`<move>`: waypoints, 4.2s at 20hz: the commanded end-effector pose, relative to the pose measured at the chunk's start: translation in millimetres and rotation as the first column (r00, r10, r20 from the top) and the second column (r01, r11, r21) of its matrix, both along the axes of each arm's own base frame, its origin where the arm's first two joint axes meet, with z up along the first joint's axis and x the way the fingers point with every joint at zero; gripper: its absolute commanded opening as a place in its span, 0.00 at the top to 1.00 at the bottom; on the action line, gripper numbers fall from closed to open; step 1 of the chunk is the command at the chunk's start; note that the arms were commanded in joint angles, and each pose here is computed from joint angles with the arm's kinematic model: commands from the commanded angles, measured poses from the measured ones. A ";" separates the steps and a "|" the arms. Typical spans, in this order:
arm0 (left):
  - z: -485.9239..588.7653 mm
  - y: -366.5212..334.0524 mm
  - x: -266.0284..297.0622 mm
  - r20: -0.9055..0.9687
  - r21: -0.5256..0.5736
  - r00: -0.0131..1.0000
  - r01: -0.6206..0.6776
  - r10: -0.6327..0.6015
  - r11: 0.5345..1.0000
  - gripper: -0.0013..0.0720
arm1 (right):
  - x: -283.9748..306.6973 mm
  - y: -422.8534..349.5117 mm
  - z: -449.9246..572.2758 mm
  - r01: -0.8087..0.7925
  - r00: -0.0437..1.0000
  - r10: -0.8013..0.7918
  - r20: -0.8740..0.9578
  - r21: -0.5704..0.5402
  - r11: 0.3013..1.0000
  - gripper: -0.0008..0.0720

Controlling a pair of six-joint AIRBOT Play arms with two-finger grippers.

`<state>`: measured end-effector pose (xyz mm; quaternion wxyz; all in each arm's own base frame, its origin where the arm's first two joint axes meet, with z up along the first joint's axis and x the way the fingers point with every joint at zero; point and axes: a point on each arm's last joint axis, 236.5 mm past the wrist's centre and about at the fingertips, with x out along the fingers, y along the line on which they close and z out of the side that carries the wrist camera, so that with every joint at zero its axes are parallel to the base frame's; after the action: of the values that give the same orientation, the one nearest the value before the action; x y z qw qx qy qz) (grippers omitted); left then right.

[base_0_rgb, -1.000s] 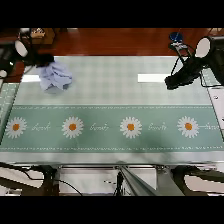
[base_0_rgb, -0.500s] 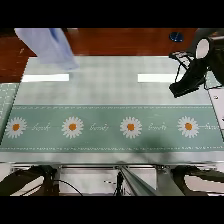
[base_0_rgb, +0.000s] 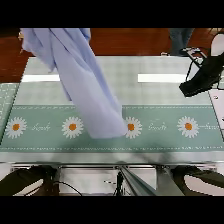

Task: Fold the shirts.

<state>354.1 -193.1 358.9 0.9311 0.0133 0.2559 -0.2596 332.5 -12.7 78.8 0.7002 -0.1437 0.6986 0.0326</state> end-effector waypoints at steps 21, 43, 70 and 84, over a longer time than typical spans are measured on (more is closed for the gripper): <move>-206.2 -5.3 -5.6 -0.578 0.284 0.816 0.207 -0.005 0.936 0.34 | -11.4 -11.4 12.6 0.158 0.975 -0.201 0.091 0.345 0.925 0.51; -456.1 23.2 -117.6 -0.937 -0.145 0.345 -0.267 -0.046 0.953 0.04 | -3.8 1.2 -46.2 0.147 0.975 -0.200 0.094 0.401 0.904 0.51; -414.7 2.1 -96.5 -0.899 -0.310 0.366 -0.138 -0.242 0.941 0.95 | -53.6 66.6 -199.4 0.438 0.865 -0.479 -0.149 0.691 0.575 0.45; -88.6 93.3 -18.2 -0.221 -0.305 0.973 -0.008 -0.062 0.952 0.95 | 7.7 30.4 170.7 -0.210 0.537 -0.424 0.729 0.603 0.770 0.96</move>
<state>344.9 -127.5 172.3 0.8108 -0.2090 0.4333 -0.3334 354.3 34.5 139.6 0.8907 0.1991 0.3612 0.1911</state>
